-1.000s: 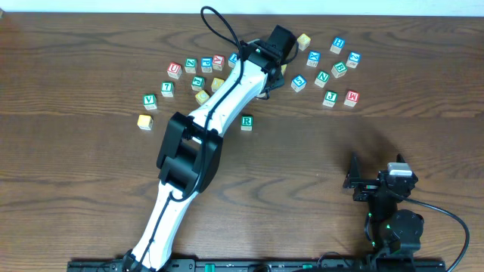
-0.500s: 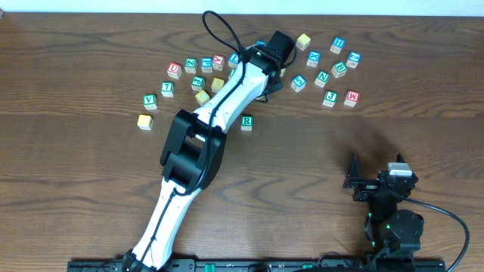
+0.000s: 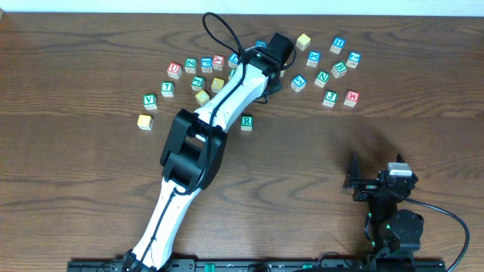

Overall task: Spell out ROBOT
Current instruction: 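Lower the left gripper and grasp the yellow O block, then carry the yellow O block and place it right of the R block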

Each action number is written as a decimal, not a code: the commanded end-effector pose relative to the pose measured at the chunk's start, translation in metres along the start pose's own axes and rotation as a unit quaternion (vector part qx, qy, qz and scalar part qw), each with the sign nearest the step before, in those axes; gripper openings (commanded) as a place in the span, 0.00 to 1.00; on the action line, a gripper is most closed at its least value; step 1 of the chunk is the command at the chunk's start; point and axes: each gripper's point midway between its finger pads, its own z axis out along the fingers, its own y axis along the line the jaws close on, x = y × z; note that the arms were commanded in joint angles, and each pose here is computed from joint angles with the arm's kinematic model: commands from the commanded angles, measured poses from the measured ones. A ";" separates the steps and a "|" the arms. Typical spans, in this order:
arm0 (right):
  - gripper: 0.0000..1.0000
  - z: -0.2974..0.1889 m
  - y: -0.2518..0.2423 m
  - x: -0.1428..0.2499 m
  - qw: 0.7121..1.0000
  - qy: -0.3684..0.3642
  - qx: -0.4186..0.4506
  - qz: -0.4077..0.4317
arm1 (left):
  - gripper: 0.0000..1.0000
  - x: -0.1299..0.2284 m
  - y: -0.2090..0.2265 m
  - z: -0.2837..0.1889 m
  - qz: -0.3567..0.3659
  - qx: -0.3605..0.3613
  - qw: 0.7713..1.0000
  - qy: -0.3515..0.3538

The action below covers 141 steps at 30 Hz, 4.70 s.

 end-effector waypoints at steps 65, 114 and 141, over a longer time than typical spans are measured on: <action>0.99 0.000 -0.001 0.000 1.000 0.000 0.002 -0.003 | 0.29 0.075 0.015 -0.028 0.171 -0.013 0.980 0.106; 0.99 0.000 -0.001 0.000 1.000 0.000 0.002 -0.003 | 0.41 0.020 0.005 -0.049 0.176 0.029 0.984 0.024; 0.99 0.000 -0.001 0.000 1.000 0.000 0.002 -0.003 | 0.08 0.058 0.085 -0.071 0.069 -0.049 0.986 0.141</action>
